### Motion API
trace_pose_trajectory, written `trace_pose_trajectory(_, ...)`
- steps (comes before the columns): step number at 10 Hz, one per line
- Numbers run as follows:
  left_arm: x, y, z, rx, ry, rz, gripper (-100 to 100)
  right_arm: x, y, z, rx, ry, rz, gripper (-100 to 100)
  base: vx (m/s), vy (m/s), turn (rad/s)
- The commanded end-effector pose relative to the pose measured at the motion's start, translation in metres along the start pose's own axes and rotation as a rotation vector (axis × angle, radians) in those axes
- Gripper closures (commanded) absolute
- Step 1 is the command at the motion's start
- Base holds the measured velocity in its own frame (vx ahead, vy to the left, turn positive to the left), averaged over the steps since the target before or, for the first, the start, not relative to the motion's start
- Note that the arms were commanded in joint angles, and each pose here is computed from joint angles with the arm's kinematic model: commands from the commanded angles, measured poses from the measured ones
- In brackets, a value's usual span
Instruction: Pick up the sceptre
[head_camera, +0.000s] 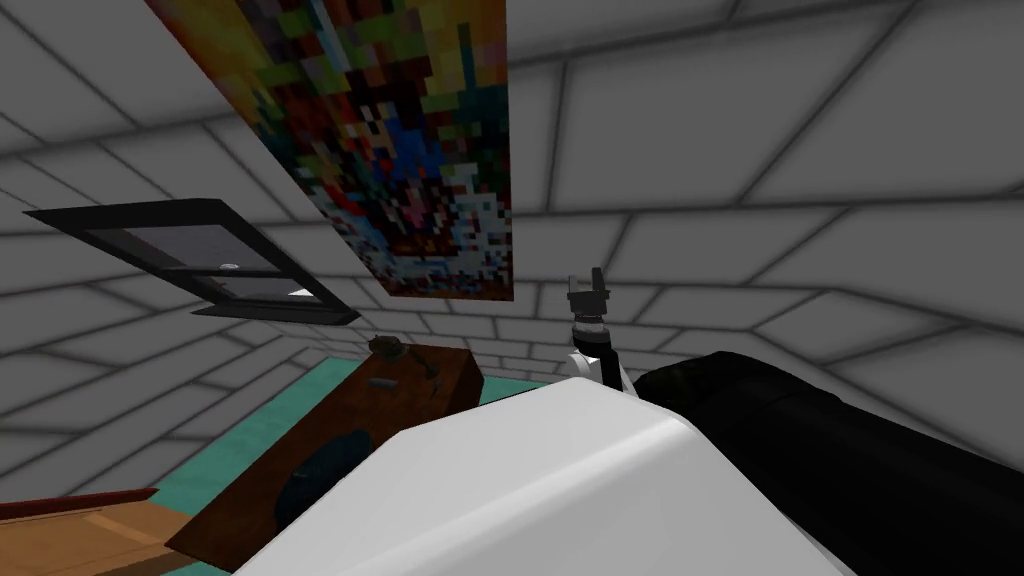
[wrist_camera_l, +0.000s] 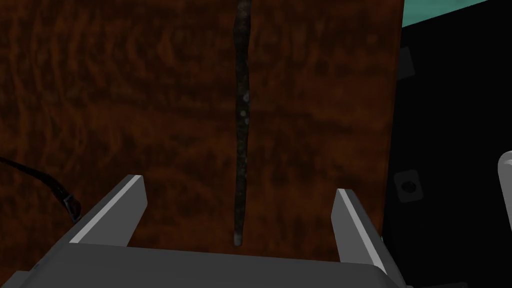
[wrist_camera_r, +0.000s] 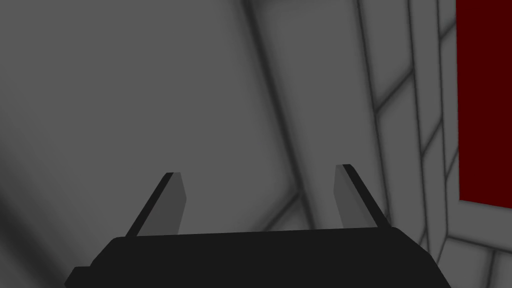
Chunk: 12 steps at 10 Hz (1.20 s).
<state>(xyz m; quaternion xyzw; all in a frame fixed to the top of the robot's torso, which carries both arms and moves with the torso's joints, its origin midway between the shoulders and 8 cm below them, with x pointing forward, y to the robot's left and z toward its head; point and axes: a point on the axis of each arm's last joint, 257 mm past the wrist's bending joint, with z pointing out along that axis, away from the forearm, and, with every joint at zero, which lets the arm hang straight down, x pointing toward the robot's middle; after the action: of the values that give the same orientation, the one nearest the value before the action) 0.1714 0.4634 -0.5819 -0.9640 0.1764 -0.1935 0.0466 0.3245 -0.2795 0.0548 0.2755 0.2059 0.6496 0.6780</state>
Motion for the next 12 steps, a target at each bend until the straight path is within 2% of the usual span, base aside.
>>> trace_pose_trajectory(1,-0.015,-0.003,-0.002,-0.027,-0.037,-0.066,-100,0.0,0.0,0.0,0.0,0.0,0.0,0,0.089,-0.001,-0.272)
trace_pose_trajectory(6,-0.04,-0.008,-0.007,-0.075,-0.106,-0.196,-100,0.0,0.0,0.0,0.0,0.0,0.0,0,0.083,-0.016,-0.224)
trace_pose_trajectory(7,-0.036,-0.008,-0.005,-0.067,-0.096,-0.178,-100,0.0,0.0,0.0,0.0,0.0,0.0,0,0.035,-0.003,-0.039)
trace_pose_trajectory(8,-0.036,-0.008,-0.005,-0.069,-0.098,-0.182,0,0.0,0.0,0.0,0.0,0.0,0.0,0,0.007,0.0,0.008)
trace_pose_trajectory(9,-0.035,0.002,0.001,-0.069,-0.095,-0.179,-100,0.0,0.0,0.0,0.0,0.0,0.0,0,0.011,0.029,0.016)
trace_pose_trajectory(12,-0.03,0.022,0.015,-0.071,-0.091,-0.174,-100,0.0,0.0,0.0,0.0,0.0,0.0,0,0.014,0.068,0.016)
